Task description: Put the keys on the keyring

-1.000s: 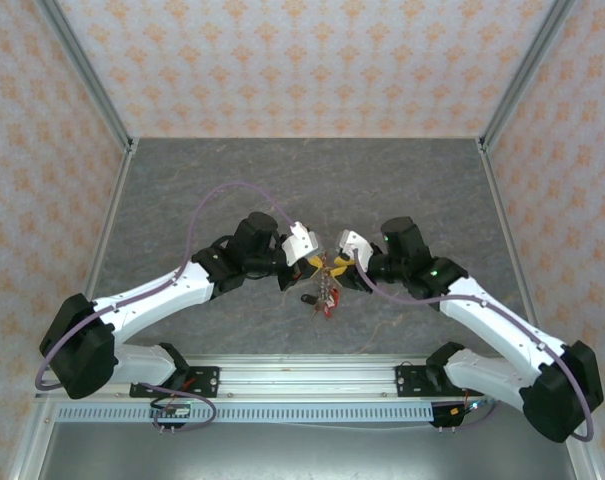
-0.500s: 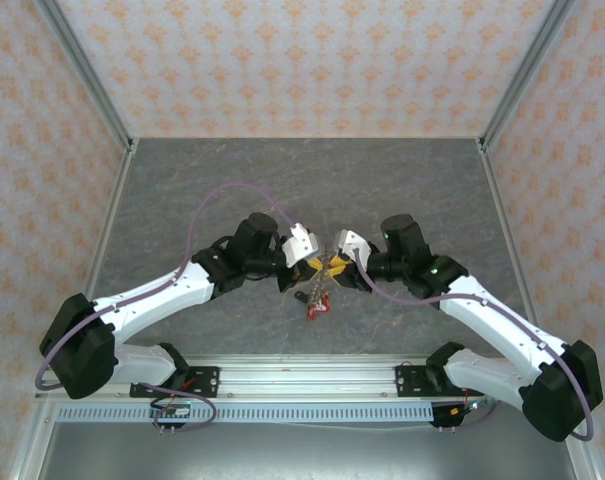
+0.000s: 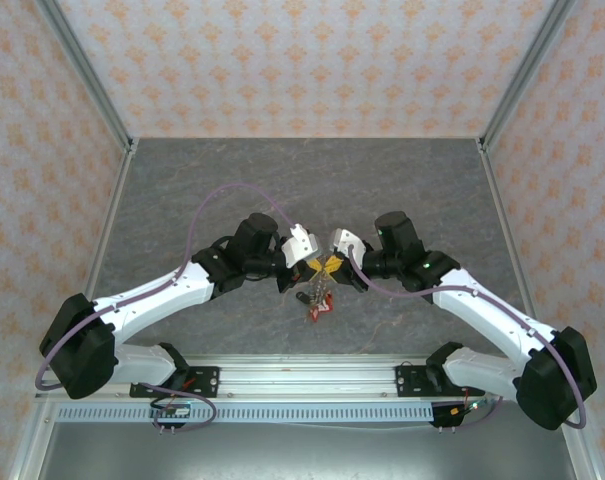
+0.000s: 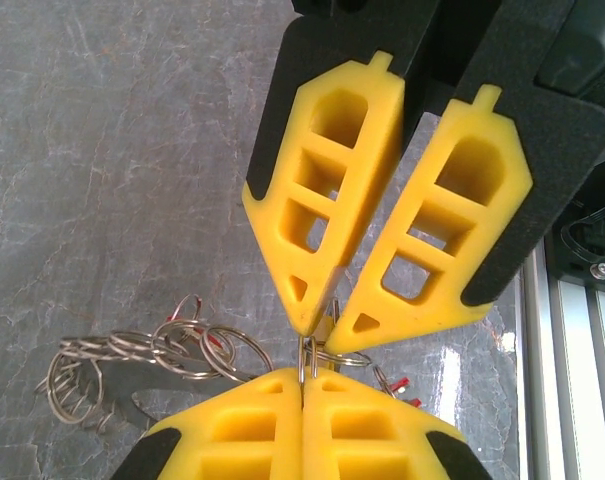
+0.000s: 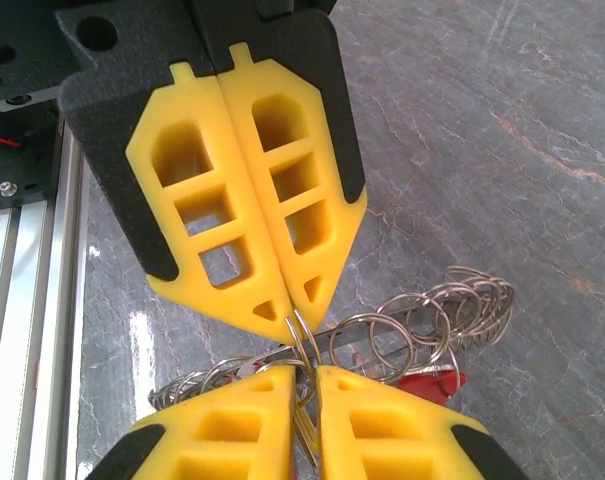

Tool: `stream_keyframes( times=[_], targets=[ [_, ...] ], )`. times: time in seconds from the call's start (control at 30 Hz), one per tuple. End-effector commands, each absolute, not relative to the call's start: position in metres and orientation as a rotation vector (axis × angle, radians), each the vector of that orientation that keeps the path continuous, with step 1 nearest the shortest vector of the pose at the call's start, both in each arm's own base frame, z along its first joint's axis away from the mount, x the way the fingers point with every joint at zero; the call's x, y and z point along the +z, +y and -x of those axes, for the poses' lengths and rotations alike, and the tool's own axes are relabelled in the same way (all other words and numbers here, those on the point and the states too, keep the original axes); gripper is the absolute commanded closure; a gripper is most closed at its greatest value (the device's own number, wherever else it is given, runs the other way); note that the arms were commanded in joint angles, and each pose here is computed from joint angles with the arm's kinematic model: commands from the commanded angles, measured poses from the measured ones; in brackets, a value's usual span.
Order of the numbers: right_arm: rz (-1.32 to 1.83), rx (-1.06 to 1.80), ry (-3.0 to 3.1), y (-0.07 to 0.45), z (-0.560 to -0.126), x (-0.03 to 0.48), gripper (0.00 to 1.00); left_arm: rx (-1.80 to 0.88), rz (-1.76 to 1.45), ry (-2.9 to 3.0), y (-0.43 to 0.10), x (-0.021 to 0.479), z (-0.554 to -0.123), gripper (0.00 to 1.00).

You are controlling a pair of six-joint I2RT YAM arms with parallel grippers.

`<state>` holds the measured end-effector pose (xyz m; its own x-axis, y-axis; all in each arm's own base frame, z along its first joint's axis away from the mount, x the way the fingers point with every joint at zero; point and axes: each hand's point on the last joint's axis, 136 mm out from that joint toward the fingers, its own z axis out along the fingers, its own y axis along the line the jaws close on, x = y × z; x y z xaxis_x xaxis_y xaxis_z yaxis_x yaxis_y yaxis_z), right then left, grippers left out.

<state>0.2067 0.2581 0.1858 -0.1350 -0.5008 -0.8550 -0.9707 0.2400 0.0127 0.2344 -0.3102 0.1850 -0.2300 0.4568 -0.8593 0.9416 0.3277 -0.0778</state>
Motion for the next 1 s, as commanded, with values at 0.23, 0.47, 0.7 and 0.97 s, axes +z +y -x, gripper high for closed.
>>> stream_keyframes(
  times=[0.23, 0.47, 0.7, 0.97],
  targets=[
    [1.391, 0.788, 1.65, 0.268, -0.212, 0.202, 0.86, -0.867, -1.264, 1.699, -0.321, 0.217, -0.23, 1.0],
    [1.356, 0.771, 1.655, 0.266, -0.221, 0.201, 0.81, -0.868, -1.285, 1.679, -0.319, 0.22, -0.226, 1.0],
    [1.371, 0.852, 1.68, 0.262, -0.215, 0.199, 0.87, -0.855, -1.284, 1.677, -0.317, 0.219, -0.226, 1.0],
    [1.396, 0.885, 1.681, 0.264, -0.211, 0.194, 0.85, -0.853, -1.274, 1.656, -0.318, 0.224, -0.226, 1.0]
  ],
)
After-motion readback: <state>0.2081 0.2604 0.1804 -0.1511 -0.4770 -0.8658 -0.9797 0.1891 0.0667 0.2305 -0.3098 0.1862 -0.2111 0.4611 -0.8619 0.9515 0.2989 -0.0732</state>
